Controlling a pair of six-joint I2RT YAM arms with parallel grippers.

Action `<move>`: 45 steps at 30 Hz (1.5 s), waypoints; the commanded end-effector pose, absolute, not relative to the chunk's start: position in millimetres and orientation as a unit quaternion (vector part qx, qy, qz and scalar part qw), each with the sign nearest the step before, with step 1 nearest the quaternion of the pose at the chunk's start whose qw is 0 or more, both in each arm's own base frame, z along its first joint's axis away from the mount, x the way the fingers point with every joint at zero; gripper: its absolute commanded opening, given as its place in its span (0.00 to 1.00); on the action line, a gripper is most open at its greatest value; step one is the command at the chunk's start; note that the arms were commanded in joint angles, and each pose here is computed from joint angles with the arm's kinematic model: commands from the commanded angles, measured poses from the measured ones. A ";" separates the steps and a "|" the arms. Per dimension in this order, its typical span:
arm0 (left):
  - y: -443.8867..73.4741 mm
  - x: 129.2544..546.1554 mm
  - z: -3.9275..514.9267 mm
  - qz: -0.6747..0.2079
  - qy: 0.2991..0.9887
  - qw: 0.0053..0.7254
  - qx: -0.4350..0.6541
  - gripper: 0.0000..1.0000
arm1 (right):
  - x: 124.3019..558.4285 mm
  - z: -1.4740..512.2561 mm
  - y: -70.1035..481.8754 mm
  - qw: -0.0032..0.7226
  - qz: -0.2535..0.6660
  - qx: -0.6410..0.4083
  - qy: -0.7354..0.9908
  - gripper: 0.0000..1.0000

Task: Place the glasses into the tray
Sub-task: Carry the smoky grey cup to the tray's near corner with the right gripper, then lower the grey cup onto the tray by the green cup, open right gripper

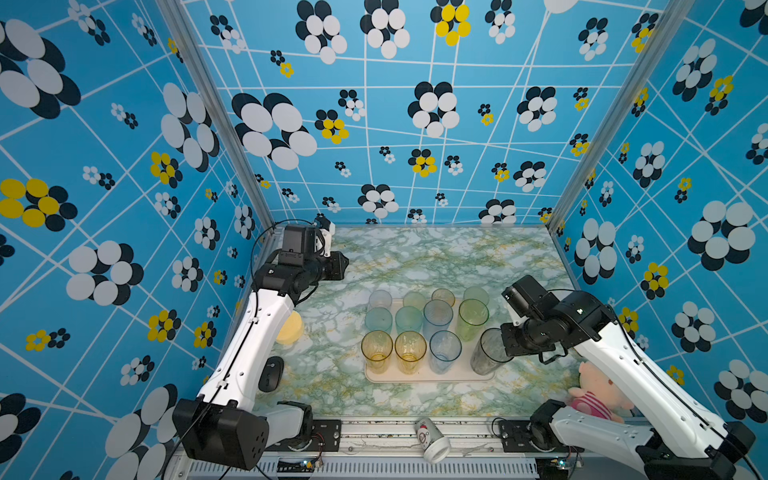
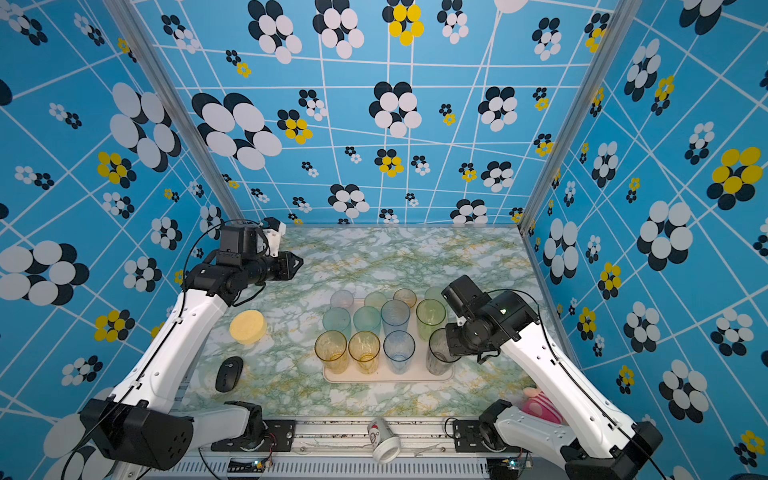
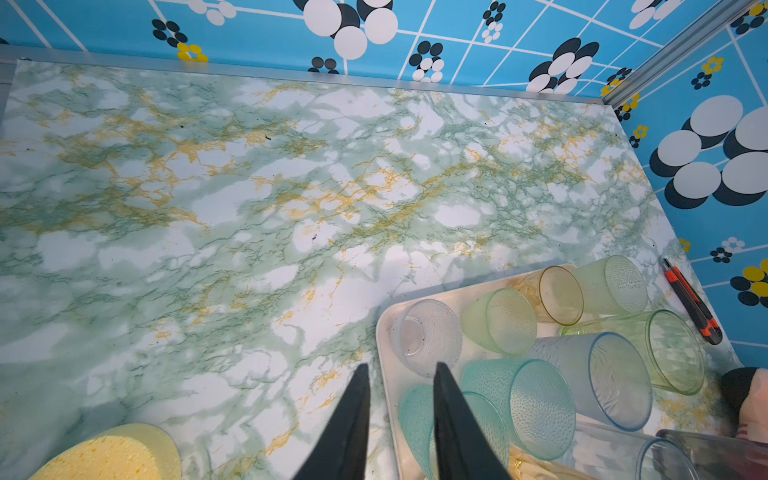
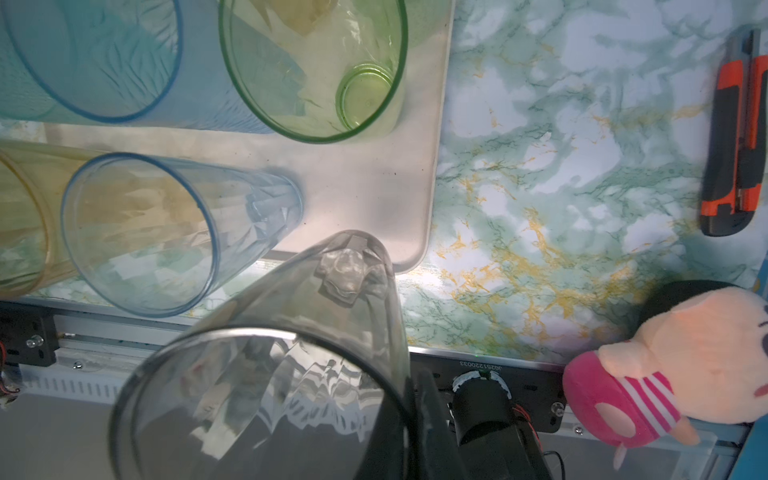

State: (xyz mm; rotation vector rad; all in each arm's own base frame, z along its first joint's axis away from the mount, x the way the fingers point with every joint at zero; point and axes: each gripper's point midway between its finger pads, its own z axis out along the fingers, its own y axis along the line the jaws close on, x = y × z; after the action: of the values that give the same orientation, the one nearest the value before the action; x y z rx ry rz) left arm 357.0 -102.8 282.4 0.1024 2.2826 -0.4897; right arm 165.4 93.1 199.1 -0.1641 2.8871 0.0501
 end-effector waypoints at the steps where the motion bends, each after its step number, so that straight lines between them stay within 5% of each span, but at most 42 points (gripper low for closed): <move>1: -96.5 353.7 277.7 -0.183 0.904 0.385 0.037 0.29 | 174.9 195.0 97.3 0.143 0.019 -0.036 0.989 0.02; 45: -98.5 363.9 253.4 -0.189 0.913 0.360 0.036 0.29 | 185.0 131.1 99.5 0.113 -0.015 -0.008 0.993 0.02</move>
State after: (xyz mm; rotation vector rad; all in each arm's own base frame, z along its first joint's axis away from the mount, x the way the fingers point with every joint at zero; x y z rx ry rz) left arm 361.8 -100.1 260.5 0.0861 2.3422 -0.4833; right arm 184.6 98.9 133.3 -0.0498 2.9166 -0.0407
